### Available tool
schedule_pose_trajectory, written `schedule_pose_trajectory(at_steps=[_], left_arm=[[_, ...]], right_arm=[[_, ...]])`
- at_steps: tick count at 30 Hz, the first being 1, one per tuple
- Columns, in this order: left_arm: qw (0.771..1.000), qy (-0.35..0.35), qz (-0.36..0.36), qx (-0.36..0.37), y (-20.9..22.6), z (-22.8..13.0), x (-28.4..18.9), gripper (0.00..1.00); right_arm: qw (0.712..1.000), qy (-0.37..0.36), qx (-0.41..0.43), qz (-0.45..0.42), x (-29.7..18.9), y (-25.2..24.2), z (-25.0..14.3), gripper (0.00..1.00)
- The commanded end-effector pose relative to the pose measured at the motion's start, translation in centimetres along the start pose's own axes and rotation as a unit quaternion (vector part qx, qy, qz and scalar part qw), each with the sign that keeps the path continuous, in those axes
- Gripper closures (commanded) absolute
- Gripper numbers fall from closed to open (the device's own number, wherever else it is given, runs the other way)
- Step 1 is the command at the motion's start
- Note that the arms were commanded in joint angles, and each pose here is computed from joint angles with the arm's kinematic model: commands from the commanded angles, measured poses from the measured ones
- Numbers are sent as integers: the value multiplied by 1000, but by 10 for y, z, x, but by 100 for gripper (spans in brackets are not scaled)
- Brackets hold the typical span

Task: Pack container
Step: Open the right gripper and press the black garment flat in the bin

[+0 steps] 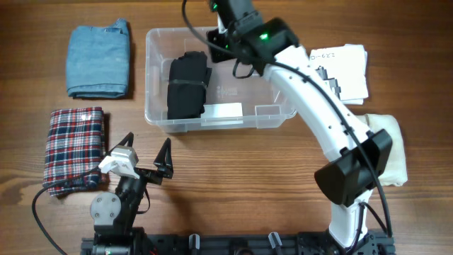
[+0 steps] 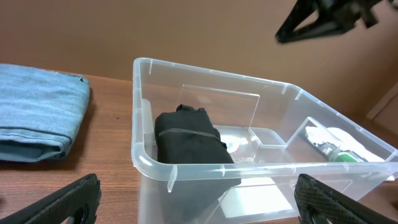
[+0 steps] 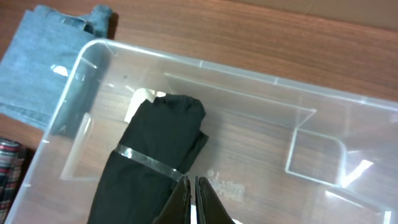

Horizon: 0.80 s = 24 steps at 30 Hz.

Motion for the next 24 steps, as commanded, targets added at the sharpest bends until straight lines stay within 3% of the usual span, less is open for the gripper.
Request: schedule_pose_trajectory(at_steps=[1,13,24], left_arm=[[1000,0,5,9,2,-1,0,0],[1000,0,5,9,2,-1,0,0],[1000,0,5,9,2,-1,0,0]], right_arm=[[999,31,-21,18,12,2,-10,96],[988,153,12,1,131,5,-76,96],[980,196,15,26,168,31,-111,96]])
Point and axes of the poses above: each gripper's point midway between its finger pads, its own x axis out along the fingers, its own y axis along the line the jaws close on, z = x × y, the point moved 6 cm from there along -x, back along the fingers, and after that the axes turned 2 degrees about -x, right-handed, at the moved point
